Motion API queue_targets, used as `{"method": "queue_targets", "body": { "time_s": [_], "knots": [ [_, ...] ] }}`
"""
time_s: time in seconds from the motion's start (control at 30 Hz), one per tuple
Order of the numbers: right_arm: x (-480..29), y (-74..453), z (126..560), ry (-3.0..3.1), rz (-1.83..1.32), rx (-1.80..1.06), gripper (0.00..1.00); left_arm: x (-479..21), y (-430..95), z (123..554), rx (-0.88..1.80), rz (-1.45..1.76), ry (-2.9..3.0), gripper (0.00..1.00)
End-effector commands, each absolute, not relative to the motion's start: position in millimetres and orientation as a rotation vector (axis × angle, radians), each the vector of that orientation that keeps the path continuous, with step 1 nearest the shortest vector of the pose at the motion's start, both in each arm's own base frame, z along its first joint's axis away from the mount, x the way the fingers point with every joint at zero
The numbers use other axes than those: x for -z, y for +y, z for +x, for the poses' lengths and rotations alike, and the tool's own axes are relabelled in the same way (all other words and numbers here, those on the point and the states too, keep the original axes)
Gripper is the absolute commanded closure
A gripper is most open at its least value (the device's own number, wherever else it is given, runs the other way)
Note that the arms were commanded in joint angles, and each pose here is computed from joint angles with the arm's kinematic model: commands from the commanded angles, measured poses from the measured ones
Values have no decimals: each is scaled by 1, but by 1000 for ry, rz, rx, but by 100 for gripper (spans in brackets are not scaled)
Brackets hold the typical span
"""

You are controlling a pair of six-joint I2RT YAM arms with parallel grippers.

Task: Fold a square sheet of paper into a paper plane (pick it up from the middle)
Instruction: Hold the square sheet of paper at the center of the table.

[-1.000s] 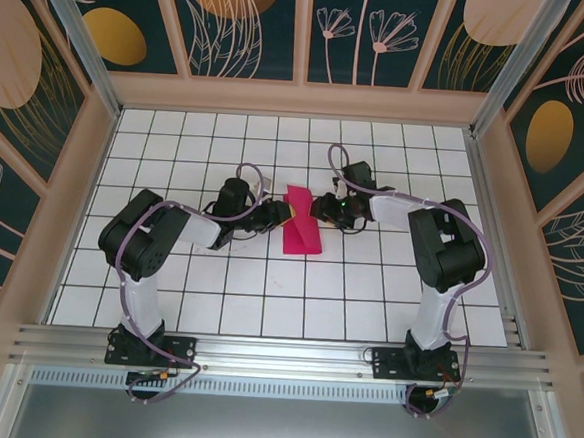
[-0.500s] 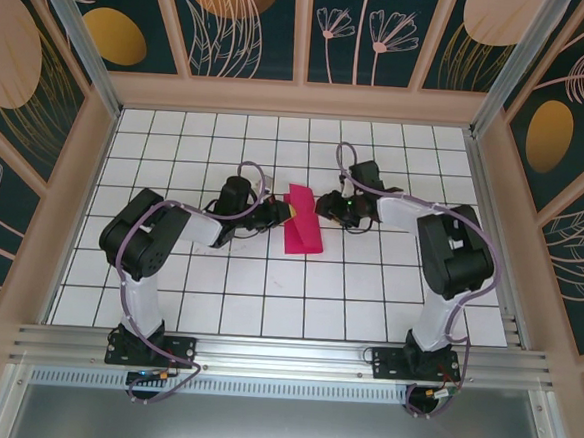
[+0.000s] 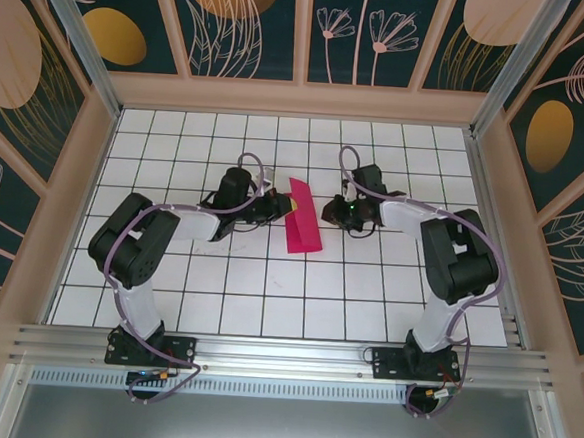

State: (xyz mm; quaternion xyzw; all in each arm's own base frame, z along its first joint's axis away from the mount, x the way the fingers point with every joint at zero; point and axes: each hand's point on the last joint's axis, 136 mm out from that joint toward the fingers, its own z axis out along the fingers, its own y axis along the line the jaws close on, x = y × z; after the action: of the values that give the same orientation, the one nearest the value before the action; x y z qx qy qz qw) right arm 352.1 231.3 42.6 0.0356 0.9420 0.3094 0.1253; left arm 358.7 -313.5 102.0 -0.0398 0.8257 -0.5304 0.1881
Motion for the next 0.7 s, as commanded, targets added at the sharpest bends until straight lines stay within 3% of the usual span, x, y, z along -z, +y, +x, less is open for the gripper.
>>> {"method": "queue_targets", "body": {
  "time_s": [0.0, 0.17, 0.37, 0.67],
  "knots": [
    [-35, 241, 347, 2788, 67, -908, 79, -122, -328, 359, 1554, -62, 2281, 100],
    [-46, 256, 340, 2751, -12, -1023, 78, -117, -335, 363, 1562, -61, 2288, 100],
    [-45, 222, 351, 2738, 106, -894, 74, -89, -327, 364, 1437, -86, 2379, 100],
    [-62, 226, 353, 2673, 33, -1005, 55, -46, -301, 368, 1099, -79, 2552, 100]
  ]
}}
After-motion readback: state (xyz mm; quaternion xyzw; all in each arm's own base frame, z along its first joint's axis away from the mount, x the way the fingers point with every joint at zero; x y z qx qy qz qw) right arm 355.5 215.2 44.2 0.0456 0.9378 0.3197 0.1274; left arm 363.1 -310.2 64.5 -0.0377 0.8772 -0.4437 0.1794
